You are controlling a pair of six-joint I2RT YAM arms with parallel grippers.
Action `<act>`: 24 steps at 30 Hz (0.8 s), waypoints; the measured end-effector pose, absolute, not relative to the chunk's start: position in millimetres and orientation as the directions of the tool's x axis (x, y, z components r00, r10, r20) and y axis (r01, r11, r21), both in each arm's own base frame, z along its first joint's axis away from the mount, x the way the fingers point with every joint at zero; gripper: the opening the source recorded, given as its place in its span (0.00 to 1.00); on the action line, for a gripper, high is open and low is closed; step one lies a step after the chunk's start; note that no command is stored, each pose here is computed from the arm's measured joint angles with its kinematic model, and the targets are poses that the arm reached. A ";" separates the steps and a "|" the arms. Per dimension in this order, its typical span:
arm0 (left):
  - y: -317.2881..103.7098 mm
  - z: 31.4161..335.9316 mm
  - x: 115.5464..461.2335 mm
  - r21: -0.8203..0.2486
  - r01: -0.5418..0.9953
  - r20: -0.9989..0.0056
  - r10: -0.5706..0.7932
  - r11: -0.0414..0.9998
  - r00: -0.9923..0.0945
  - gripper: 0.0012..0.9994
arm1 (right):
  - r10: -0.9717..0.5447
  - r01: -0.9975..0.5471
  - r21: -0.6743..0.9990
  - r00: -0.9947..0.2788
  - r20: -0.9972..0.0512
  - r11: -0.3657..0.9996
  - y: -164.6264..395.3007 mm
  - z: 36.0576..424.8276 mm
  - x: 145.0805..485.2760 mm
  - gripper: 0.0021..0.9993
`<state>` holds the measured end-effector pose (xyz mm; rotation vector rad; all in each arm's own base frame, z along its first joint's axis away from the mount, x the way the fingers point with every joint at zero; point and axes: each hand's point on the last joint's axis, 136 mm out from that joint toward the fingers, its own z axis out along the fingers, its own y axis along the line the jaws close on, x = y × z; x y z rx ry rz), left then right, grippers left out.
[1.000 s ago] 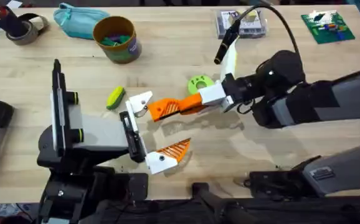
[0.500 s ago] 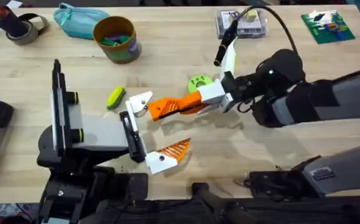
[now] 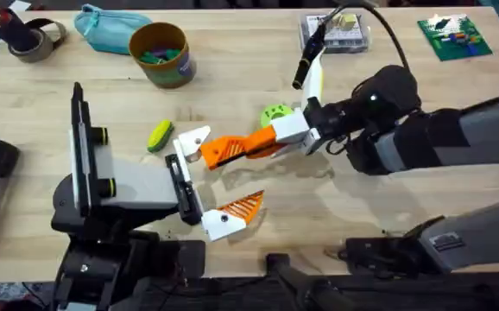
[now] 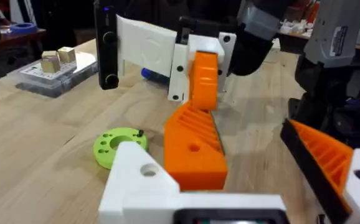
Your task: Pick up the gripper from the table and insert it into the empty holder that is missing its gripper. Then pick up a screw, insert it into the mounting hole, and use the screwdriver to tighten it. Finally, clean up the table by picking up the vegetable and placing it into the bucket.
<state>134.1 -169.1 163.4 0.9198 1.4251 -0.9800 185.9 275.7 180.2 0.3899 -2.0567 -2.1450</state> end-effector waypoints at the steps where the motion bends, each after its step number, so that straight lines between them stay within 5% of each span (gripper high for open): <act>1: -169.1 163.4 134.1 -0.067 0.934 -0.997 0.008 0.351 -0.075 0.99 | -0.281 -0.075 0.996 -0.956 -0.087 -0.053 275.7 180.2 186.0 0.02; 24: -169.1 163.3 134.0 -0.068 0.934 -0.997 0.008 0.350 -0.076 0.99 | -0.277 -0.025 0.999 -0.960 -0.032 -0.029 276.6 174.5 187.7 0.02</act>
